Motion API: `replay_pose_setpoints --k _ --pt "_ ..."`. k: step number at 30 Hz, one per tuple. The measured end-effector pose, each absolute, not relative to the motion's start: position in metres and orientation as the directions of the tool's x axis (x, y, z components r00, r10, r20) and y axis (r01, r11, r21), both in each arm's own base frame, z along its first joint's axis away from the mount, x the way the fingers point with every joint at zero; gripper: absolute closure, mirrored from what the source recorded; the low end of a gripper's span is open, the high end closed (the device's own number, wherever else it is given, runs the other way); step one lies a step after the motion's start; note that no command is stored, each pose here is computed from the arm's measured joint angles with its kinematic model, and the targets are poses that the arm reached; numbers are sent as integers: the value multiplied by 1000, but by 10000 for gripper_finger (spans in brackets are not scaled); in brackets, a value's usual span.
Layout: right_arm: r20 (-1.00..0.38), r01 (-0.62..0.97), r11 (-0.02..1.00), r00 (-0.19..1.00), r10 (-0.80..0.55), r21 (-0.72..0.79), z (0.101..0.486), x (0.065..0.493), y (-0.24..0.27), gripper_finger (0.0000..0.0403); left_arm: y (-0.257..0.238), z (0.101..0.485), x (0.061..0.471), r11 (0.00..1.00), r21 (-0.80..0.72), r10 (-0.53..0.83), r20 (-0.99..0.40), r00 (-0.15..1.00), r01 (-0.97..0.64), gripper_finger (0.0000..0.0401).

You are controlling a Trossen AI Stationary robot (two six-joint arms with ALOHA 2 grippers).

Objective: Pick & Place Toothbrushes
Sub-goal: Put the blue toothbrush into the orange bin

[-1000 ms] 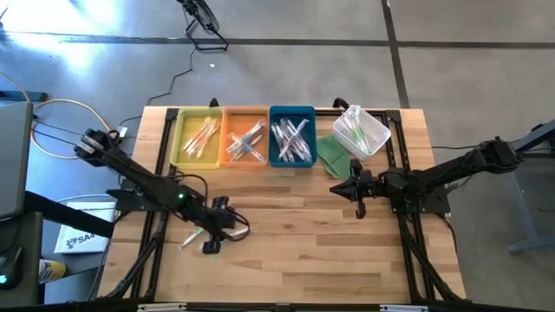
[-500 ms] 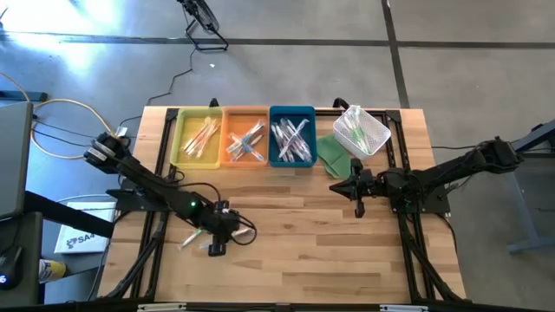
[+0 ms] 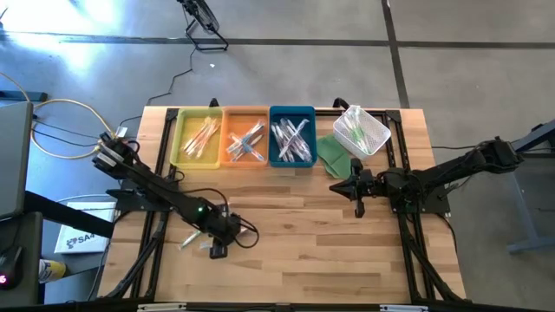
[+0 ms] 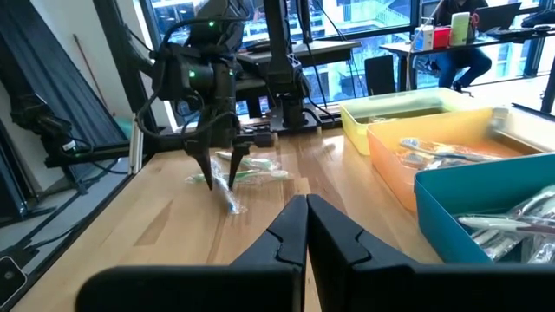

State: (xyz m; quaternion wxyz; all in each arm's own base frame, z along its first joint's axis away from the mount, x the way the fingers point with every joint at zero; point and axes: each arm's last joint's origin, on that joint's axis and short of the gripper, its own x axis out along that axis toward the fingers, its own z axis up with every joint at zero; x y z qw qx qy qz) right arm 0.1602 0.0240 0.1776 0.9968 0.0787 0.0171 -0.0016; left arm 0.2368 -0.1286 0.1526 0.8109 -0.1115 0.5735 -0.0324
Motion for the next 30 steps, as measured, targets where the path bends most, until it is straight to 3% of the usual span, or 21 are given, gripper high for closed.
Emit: replay_pose_setpoints --k 10,22,30 --pt "-35 6 988 999 0 157 178 160 24 401 -130 148 238 969 -227 -186 -929 319 -96 257" --pt "-34 6 988 999 -1 157 178 160 24 401 -129 147 237 956 -248 -190 -932 308 -159 382" --pt "-35 6 988 999 0 157 178 160 24 401 -133 165 241 925 -365 -295 -866 403 -107 379"
